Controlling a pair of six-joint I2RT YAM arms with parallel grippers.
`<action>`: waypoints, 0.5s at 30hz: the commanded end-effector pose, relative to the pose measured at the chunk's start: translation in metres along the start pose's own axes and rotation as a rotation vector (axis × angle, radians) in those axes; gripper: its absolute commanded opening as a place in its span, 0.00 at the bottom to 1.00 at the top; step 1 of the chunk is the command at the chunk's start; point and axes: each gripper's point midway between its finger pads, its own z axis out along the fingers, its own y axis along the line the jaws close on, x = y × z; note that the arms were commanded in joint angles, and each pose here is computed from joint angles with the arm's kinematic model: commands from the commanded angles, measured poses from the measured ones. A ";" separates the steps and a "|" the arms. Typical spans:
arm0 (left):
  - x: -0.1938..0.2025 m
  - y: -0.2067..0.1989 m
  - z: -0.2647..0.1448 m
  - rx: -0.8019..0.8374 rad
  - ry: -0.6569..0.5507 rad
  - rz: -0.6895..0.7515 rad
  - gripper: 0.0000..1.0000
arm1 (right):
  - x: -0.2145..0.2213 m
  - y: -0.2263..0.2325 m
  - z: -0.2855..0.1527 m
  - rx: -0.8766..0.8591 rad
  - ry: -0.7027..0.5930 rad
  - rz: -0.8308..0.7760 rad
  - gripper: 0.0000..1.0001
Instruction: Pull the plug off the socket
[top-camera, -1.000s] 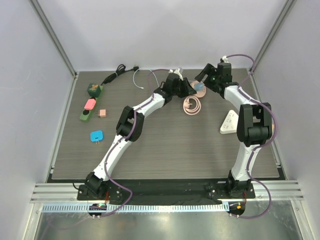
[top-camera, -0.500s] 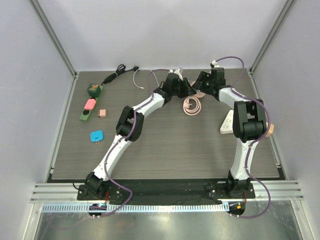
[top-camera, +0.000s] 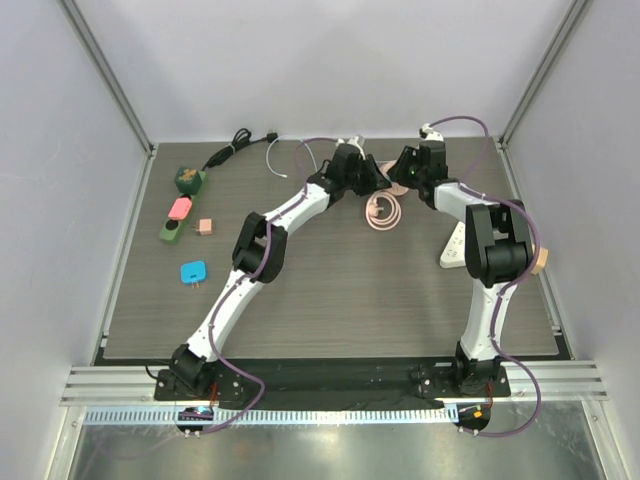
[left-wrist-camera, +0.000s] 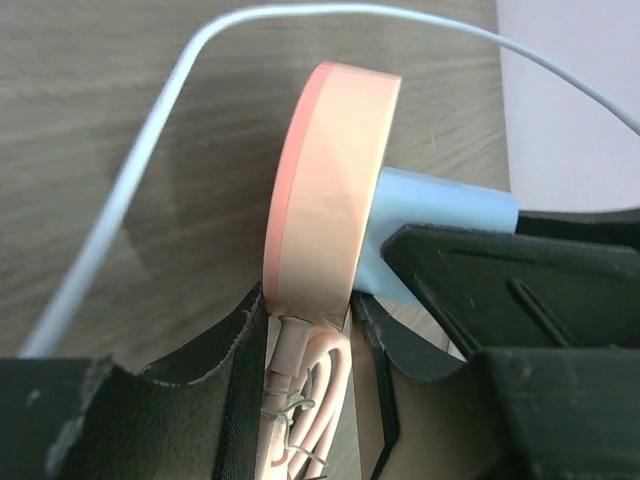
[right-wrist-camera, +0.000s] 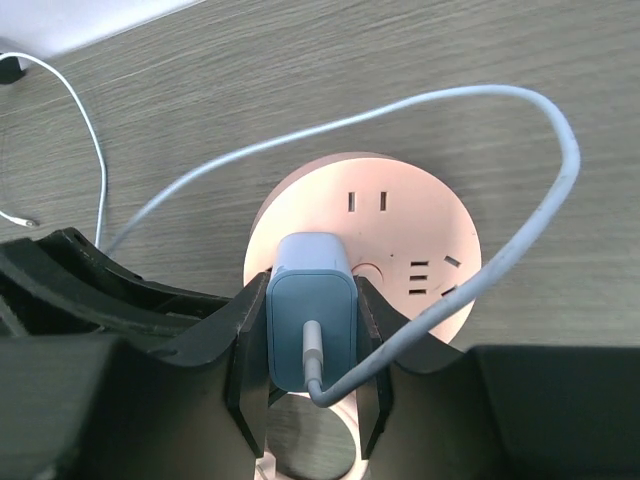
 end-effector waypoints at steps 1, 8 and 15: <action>-0.002 0.035 -0.005 -0.183 -0.006 -0.031 0.00 | -0.055 0.009 -0.033 0.010 -0.222 -0.017 0.01; -0.001 0.047 -0.006 -0.231 -0.010 -0.035 0.00 | -0.083 0.020 -0.073 -0.025 -0.391 0.044 0.01; -0.001 0.051 -0.006 -0.248 -0.010 -0.034 0.00 | -0.096 0.044 -0.081 -0.136 -0.402 0.122 0.01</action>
